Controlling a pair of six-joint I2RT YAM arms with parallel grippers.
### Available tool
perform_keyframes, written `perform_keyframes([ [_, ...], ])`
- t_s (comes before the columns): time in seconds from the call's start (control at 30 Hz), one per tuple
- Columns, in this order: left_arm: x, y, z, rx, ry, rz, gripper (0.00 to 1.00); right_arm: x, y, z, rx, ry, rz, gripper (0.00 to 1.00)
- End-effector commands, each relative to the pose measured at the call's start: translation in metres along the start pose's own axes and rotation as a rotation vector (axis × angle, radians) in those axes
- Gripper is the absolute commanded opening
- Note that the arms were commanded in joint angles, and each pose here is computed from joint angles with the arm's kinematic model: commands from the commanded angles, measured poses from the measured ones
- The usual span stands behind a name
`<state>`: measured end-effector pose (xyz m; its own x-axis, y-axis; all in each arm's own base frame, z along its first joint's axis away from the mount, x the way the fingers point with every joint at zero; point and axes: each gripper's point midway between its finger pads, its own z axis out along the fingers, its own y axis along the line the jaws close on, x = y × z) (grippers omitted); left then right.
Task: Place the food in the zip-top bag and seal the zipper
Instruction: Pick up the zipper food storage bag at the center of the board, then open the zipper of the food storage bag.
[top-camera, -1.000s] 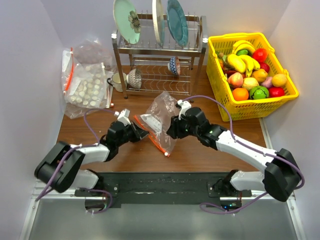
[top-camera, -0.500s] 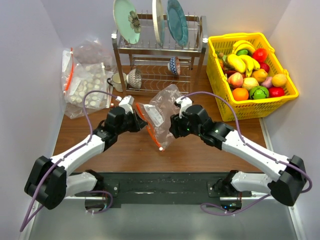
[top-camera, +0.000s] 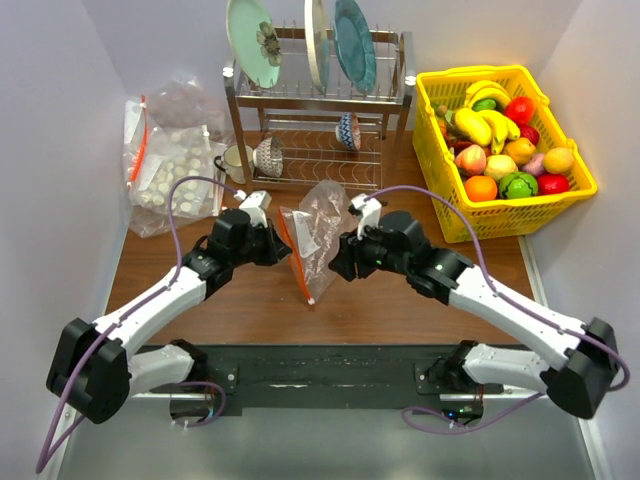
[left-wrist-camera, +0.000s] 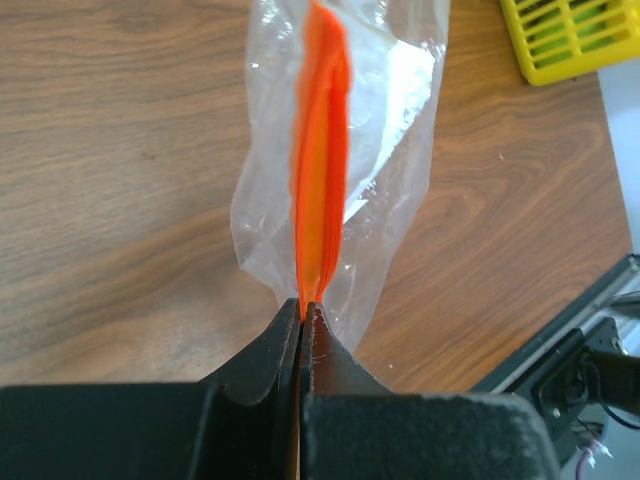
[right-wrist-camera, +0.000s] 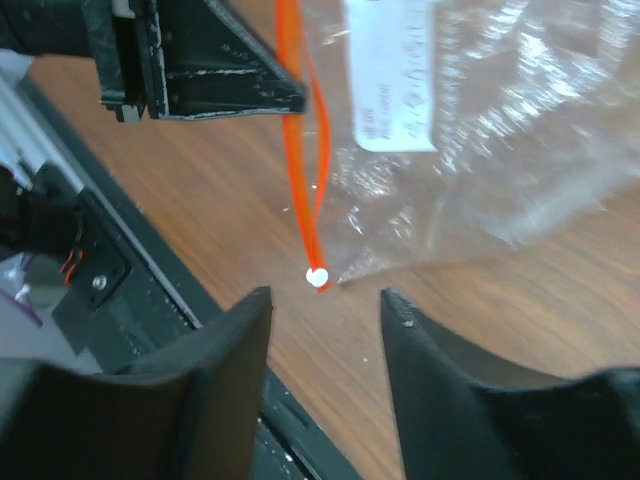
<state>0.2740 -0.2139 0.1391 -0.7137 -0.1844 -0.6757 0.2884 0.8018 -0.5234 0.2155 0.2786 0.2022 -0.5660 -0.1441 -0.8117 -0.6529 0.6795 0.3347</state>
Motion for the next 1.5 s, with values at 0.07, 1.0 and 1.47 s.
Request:
perform_keyframes([
  [0.07,-0.021,-0.040,-0.013,0.169,-0.051,0.039,0.00,-0.013,0.032,0.031,-0.176,0.000,0.046,0.42],
  [1.0,-0.029,-0.091,-0.038,0.401,-0.020,0.050,0.00,-0.016,0.023,0.069,-0.137,-0.024,0.017,0.38],
  [1.47,-0.020,-0.078,-0.029,0.350,0.017,0.055,0.00,-0.020,0.024,0.050,-0.136,-0.039,-0.019,0.41],
])
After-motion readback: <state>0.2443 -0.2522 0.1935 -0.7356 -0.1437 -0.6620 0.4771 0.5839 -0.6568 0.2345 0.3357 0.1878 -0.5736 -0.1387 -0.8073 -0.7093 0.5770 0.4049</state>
